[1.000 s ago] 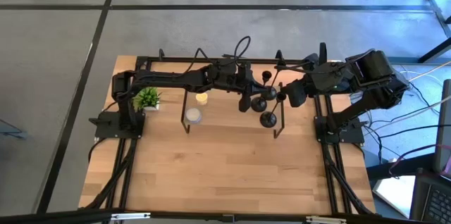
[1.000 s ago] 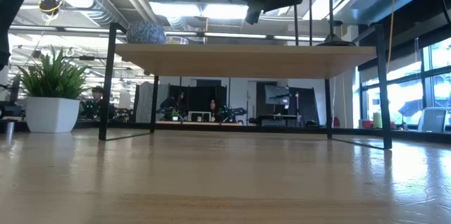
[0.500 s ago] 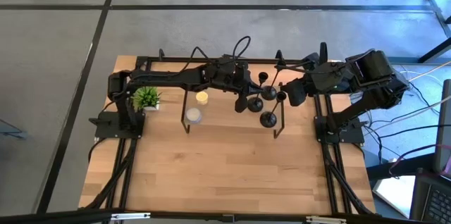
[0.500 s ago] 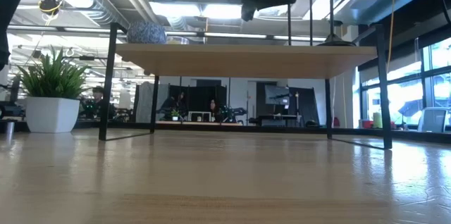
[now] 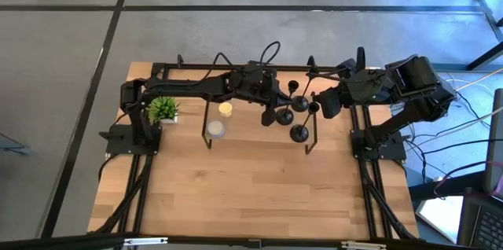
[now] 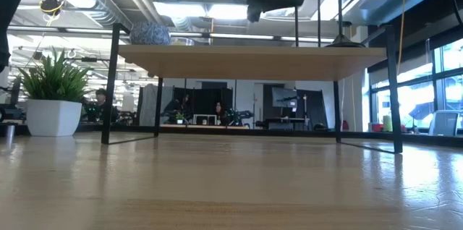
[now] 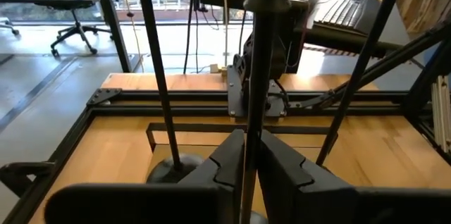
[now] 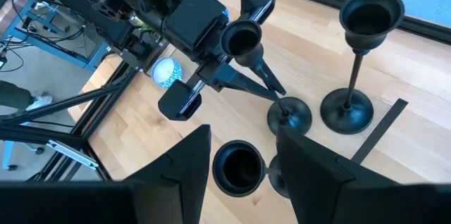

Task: Pick & Place candle stick holders
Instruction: Put the black candle holder on the shelf

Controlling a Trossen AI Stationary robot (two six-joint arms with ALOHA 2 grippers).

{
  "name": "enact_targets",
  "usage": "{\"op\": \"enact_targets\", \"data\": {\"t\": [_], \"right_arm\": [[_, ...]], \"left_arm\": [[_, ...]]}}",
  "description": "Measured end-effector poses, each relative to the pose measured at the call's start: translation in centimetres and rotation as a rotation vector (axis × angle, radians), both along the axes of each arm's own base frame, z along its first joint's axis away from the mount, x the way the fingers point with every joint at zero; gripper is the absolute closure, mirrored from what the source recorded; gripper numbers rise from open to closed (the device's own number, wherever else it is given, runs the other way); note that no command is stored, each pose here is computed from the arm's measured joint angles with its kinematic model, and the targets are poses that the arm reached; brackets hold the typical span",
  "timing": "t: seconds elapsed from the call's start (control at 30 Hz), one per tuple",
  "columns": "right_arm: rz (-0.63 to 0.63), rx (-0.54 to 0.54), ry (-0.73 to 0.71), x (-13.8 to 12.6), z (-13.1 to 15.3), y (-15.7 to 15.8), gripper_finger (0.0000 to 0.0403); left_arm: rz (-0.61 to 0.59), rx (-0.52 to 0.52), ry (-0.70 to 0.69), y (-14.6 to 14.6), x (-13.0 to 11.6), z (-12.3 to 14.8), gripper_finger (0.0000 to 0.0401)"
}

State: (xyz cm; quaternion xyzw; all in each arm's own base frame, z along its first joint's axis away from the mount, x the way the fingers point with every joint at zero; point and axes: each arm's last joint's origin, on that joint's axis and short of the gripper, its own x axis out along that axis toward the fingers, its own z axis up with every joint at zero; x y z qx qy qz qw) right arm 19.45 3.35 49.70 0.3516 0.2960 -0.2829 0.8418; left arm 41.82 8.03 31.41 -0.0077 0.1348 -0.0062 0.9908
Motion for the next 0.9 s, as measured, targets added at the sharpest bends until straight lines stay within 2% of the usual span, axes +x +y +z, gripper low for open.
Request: {"op": "enact_targets", "data": {"t": [0.23,0.67,0.9], "right_arm": [[0.0,0.0,0.0,0.0,0.01,0.0,0.0236],[0.005,-0.004,0.002,0.0,0.0,0.0,0.0236],[0.005,-0.004,0.002,0.0,0.0,0.0,0.0236]], "left_arm": [[-0.01,0.025,-0.005,-0.21,0.07,0.01,0.0346],[-0.002,0.028,-0.019,-0.2,0.11,0.14,0.0255],[0.002,0.014,-0.019,-0.2,0.11,0.15,0.0236]]}}
